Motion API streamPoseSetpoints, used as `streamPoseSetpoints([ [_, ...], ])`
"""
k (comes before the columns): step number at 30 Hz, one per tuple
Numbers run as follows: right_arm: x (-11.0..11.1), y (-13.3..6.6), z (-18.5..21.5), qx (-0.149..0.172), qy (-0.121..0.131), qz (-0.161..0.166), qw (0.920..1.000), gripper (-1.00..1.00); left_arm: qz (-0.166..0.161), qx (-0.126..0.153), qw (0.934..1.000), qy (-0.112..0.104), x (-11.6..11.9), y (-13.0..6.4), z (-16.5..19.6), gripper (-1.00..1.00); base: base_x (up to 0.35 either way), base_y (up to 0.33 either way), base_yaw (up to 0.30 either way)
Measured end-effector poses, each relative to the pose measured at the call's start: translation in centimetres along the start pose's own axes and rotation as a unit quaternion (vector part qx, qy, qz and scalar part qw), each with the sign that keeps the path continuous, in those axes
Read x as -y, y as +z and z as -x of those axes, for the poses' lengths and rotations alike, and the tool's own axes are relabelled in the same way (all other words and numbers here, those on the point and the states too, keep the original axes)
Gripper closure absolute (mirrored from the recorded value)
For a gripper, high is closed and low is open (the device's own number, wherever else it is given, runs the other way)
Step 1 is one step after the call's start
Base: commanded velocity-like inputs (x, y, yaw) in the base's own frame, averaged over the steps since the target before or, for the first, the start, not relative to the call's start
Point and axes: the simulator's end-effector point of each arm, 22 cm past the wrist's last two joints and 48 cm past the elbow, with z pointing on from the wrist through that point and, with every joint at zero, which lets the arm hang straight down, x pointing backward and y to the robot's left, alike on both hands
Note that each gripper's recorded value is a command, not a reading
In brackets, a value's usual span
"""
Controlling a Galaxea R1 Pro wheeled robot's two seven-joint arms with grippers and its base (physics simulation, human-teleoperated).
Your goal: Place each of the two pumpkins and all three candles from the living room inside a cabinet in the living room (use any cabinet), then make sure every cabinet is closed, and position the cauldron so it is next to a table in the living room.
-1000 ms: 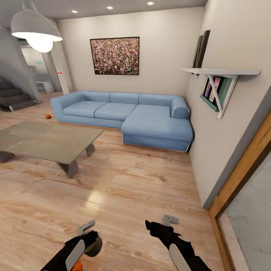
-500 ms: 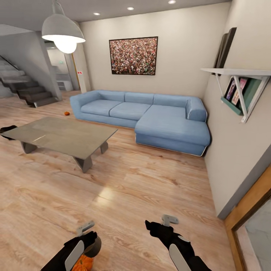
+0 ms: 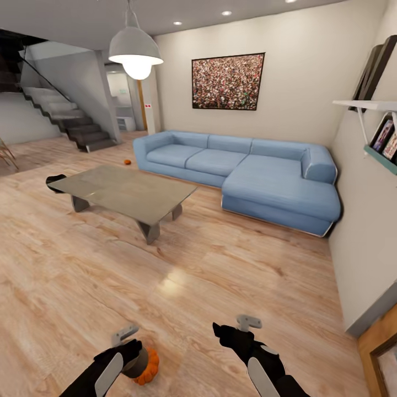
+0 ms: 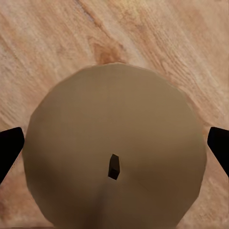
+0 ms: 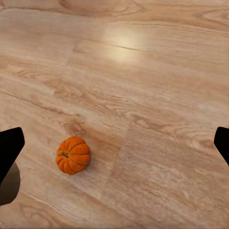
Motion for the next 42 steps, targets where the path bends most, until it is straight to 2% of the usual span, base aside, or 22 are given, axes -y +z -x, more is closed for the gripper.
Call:
streamPoseSetpoints([
  [11, 0.0, 0.0, 0.0, 0.0, 0.0, 0.0, 1.0, -1.0, 0.0, -0.001, 1.0, 0.0, -0.04, 0.01, -0.06, 1.0, -0.101, 0.121, 0.28],
  [42, 0.39, 0.22, -0.26, 0.004, 0.005, -0.004, 1.0, -1.0, 0.002, -0.001, 1.0, -0.004, -0.42, 0.04, 0.02, 1.0, -0.001, 0.002, 0.28],
])
